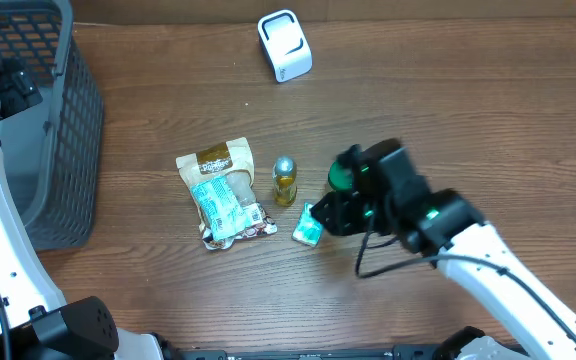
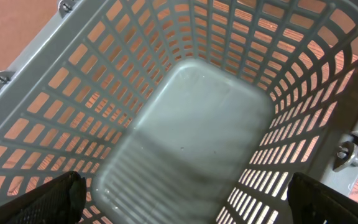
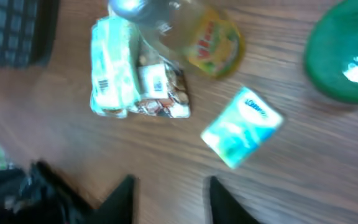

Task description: Scan the item barcode

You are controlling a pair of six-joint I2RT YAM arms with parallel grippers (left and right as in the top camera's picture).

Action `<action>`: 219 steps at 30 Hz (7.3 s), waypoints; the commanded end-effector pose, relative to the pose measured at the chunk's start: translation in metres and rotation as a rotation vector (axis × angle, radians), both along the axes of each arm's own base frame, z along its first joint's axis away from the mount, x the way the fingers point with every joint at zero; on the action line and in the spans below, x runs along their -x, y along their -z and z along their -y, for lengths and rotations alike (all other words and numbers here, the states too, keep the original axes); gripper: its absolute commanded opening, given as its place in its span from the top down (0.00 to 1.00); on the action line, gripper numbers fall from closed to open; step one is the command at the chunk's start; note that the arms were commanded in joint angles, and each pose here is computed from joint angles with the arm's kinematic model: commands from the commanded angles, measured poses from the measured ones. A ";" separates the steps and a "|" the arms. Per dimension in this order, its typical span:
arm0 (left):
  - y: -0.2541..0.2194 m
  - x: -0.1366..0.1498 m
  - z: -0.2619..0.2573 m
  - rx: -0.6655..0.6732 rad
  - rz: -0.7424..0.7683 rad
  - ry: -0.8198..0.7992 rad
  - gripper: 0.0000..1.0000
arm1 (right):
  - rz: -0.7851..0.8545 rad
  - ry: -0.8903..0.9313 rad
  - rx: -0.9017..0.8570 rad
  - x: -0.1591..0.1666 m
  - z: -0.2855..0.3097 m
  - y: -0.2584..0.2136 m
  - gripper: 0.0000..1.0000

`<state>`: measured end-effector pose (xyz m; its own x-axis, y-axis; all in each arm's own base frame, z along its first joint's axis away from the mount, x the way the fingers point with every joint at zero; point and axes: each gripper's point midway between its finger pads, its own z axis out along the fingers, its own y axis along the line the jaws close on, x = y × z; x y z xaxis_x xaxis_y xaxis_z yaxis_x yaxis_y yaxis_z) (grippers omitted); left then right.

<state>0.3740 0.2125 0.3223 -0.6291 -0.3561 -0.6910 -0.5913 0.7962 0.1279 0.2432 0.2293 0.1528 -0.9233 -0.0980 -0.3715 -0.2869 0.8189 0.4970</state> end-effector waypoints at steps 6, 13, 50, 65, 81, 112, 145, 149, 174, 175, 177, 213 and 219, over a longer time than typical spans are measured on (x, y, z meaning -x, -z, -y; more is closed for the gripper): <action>-0.006 -0.001 0.002 -0.012 0.009 0.020 0.01 | 0.192 -0.066 0.135 0.008 -0.060 0.014 0.96; -0.007 -0.002 0.002 -0.012 0.009 0.021 0.01 | 0.293 -0.206 0.289 0.026 -0.100 0.063 0.96; -0.006 -0.001 0.002 -0.012 0.009 0.020 0.00 | 0.398 -0.165 0.526 -0.033 -0.134 0.054 0.96; -0.006 -0.001 0.002 -0.012 0.009 0.020 0.01 | 0.347 -0.217 0.376 -0.032 -0.160 0.078 0.96; -0.006 -0.001 0.002 -0.012 0.009 0.020 0.01 | 0.245 -0.325 0.249 -0.007 -0.187 0.091 0.96; -0.006 -0.001 0.002 -0.012 0.009 0.021 0.01 | 0.262 -0.335 0.181 -0.014 -0.202 0.071 0.55; -0.006 -0.001 0.002 -0.012 0.009 0.020 0.00 | 0.296 -0.166 0.252 -0.069 -0.151 0.049 0.39; -0.006 -0.001 0.002 -0.012 0.009 0.020 0.00 | 0.378 -0.106 0.253 -0.086 -0.152 0.038 0.56; -0.006 -0.001 0.002 -0.012 0.009 0.020 0.00 | 0.357 -0.037 0.443 -0.101 -0.131 0.102 0.90; -0.006 -0.001 0.002 -0.012 0.009 0.020 0.01 | 0.356 -0.039 0.444 -0.100 -0.131 0.102 0.90; -0.006 -0.001 0.002 -0.012 0.009 0.021 0.00 | 0.346 -0.044 0.451 -0.098 -0.130 0.105 0.90; -0.006 -0.001 0.002 -0.012 0.009 0.020 0.00 | 0.352 -0.059 0.146 -0.079 -0.156 -0.041 0.50; -0.006 -0.001 0.002 -0.012 0.009 0.020 0.00 | 0.496 0.118 0.245 -0.099 -0.104 -0.099 0.21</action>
<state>0.3740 0.2125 0.3223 -0.6291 -0.3561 -0.6910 -0.5913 0.7962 0.1279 0.3219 0.3662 0.2111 -0.7208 -0.2173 -0.6583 -0.4348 0.8813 0.1853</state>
